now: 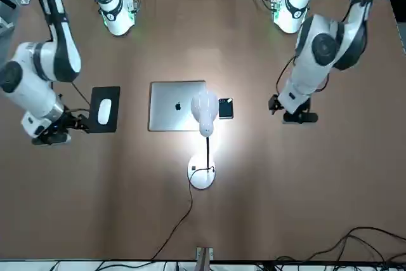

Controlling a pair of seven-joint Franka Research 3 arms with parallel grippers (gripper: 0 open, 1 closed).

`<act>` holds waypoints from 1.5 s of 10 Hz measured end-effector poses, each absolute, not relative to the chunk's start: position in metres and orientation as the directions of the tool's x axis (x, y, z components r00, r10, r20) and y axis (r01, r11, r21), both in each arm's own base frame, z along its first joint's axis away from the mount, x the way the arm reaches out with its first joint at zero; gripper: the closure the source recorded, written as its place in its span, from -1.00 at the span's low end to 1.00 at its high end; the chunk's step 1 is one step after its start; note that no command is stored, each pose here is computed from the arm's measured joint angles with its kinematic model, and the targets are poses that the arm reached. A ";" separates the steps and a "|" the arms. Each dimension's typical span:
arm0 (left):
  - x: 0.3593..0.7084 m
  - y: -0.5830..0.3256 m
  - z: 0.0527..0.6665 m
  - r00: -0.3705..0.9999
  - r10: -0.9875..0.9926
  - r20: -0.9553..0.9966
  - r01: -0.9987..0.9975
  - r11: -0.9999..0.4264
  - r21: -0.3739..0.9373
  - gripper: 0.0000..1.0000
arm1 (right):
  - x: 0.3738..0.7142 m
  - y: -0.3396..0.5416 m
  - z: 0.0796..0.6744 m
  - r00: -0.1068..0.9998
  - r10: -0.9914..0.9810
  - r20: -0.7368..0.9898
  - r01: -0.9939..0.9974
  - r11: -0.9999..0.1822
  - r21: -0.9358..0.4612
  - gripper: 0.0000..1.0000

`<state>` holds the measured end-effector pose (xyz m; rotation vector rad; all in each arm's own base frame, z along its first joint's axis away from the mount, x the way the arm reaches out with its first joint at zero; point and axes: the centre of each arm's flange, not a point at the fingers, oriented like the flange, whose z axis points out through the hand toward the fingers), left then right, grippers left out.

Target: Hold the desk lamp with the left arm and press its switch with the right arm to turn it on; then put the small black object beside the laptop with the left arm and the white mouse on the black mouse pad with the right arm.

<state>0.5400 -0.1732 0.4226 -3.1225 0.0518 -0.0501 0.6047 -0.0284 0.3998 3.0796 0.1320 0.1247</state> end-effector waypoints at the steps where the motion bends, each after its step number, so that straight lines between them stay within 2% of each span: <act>1: 0.547 -0.151 0.460 0.999 -0.038 0.020 -0.037 -0.999 -0.024 -1.00 | 0.617 -0.030 0.433 0.991 0.083 0.106 0.076 -0.995 0.065 -1.00; 4: 0.546 -0.108 0.560 0.999 -0.010 -0.053 -0.011 -0.999 -0.032 -1.00 | 0.630 -0.035 0.510 0.990 0.061 0.129 0.054 -0.997 0.061 -1.00; 8: 0.540 -0.058 0.626 0.999 -0.024 -0.043 -0.022 -0.999 0.035 -1.00 | 0.625 -0.040 0.596 0.992 0.040 0.120 0.034 -0.998 0.055 -1.00; 10: 0.548 -0.060 0.642 0.999 -0.027 -0.020 -0.027 -0.999 0.039 -0.97 | 0.623 -0.041 0.596 0.994 0.036 0.100 0.031 -0.998 0.053 -1.00; 15: 0.537 -0.071 0.643 0.998 -0.042 -0.043 -0.041 -0.999 0.021 -0.96 | 0.605 -0.050 0.626 1.000 0.009 0.019 0.008 -0.999 0.047 -1.00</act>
